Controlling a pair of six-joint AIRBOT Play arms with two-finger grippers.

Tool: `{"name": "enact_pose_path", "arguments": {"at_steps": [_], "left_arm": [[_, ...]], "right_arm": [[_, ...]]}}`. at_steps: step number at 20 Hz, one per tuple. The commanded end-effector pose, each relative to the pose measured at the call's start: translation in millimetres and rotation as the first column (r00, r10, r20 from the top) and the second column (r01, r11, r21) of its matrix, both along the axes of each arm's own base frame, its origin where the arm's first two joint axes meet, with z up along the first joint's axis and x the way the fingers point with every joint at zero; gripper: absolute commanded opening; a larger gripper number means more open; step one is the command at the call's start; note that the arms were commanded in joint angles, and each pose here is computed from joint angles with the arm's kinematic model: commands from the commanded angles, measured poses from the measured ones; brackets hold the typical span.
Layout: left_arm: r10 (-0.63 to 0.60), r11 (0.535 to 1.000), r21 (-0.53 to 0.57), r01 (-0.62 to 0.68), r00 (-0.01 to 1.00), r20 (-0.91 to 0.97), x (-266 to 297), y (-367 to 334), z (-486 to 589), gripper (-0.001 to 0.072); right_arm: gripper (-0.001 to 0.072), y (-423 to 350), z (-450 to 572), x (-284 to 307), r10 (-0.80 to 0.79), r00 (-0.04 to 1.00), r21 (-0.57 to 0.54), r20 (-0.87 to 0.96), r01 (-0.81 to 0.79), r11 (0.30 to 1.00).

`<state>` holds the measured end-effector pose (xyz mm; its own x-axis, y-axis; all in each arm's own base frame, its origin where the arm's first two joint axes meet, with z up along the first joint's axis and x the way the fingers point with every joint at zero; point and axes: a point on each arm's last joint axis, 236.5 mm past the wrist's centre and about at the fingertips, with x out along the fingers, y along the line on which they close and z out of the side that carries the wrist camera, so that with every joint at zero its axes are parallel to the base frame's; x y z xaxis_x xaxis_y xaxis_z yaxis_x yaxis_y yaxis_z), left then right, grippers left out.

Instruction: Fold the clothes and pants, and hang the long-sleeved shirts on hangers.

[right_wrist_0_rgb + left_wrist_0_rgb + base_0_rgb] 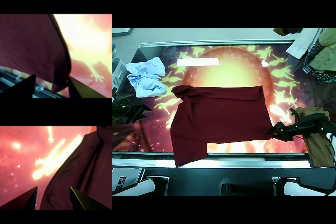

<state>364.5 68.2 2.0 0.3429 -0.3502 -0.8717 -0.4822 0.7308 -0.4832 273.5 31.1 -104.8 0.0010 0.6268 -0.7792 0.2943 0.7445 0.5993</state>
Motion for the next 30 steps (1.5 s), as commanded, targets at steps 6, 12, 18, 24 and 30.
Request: {"name": "enact_pose_path", "arguments": {"at_steps": [6, 12, 18, 24, 30], "left_arm": [[-0.041, 0.991, -0.128, 0.047, 0.998, 0.05, -42.3, 1.1, -35.5, 0.0464], [-0.12, 0.979, -0.151, 0.137, 0.986, 0.116, -46.5, -35.3, -66.7, 0.0463], [-0.215, 0.953, -0.201, 0.228, 0.973, 0.084, -50.7, -71.0, -91.2, 0.0462], [-0.257, 0.935, -0.235, 0.264, 0.964, 0.06, -49.2, -95.5, -105.5, 0.0462], [-0.276, 0.918, -0.277, 0.284, 0.959, 0.07, -47.6, -113.3, -103.3, 0.0023]], "right_arm": [[0.0034, 8.1, -4.3, -5.8, 0.055, 0.998, -0.015, -0.014, -0.055, 0.998], [0.0034, 10.8, -2.0, -8.7, 0.046, 0.998, 0.0, -0.036, -0.046, 0.999], [0.0034, 10.9, 7.3, -3.7, 0.033, 0.999, -0.006, -0.005, -0.033, 0.999], [0.0034, 10.2, 15.4, -0.7, 0.032, 0.999, -0.017, 0.026, -0.032, 0.999], [0.0034, 13.0, 18.9, -0.6, 0.027, 0.999, -0.003, 0.026, -0.027, 1.0]]}}
